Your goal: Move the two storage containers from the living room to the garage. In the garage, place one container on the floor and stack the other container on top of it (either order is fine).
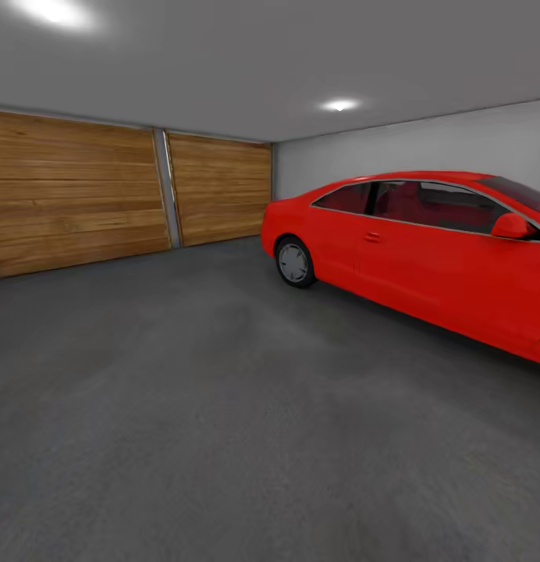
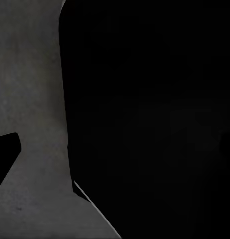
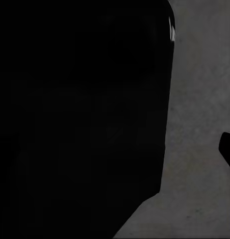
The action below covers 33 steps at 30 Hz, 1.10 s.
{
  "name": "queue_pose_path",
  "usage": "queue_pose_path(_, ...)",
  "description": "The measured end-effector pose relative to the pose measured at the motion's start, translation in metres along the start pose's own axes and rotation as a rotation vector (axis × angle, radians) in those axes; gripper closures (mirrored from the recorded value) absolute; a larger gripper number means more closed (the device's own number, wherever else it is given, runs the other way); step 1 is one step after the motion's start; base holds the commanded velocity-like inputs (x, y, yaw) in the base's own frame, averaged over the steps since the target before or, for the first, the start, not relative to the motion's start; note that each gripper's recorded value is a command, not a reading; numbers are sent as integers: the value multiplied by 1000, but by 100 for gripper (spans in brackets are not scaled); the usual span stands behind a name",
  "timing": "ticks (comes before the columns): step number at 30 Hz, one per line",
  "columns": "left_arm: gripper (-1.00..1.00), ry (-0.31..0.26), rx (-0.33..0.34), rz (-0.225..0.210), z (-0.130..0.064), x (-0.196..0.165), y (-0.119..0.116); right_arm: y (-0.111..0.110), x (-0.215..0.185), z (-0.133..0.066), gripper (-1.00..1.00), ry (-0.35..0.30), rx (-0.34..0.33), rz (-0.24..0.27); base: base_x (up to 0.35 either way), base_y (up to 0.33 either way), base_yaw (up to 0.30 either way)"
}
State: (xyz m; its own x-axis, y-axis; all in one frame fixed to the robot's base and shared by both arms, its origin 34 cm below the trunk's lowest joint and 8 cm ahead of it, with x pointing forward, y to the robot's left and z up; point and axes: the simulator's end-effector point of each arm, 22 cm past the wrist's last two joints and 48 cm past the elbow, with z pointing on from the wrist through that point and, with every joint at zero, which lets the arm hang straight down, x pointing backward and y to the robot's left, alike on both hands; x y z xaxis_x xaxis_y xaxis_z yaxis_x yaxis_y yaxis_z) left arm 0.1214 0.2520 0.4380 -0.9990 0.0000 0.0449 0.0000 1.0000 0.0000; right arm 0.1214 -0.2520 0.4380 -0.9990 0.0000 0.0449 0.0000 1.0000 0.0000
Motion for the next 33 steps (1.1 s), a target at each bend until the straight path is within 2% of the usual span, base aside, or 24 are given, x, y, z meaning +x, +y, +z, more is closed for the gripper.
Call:
queue_pose_path(4, -100, -8, 7, -9, 0, 1, -3, -2, 7, 0, -100, 5, 2, -25, 0, 0, 0)
queue_pose_path(17, -100, -45, 5, -31, 0, -10, -2, -7, 3, 0, -100, -8, 7, -26, 0, 0, 15)
queue_pose_path(27, -100, -52, 6, -29, 0, -12, -2, -8, 2, 0, -100, -9, 10, -27, 0, 0, 229)
queue_pose_path(33, -100, -57, -9, -16, 0, -14, 8, -6, 2, 0, -100, -10, 8, -21, 0, 0, 268)
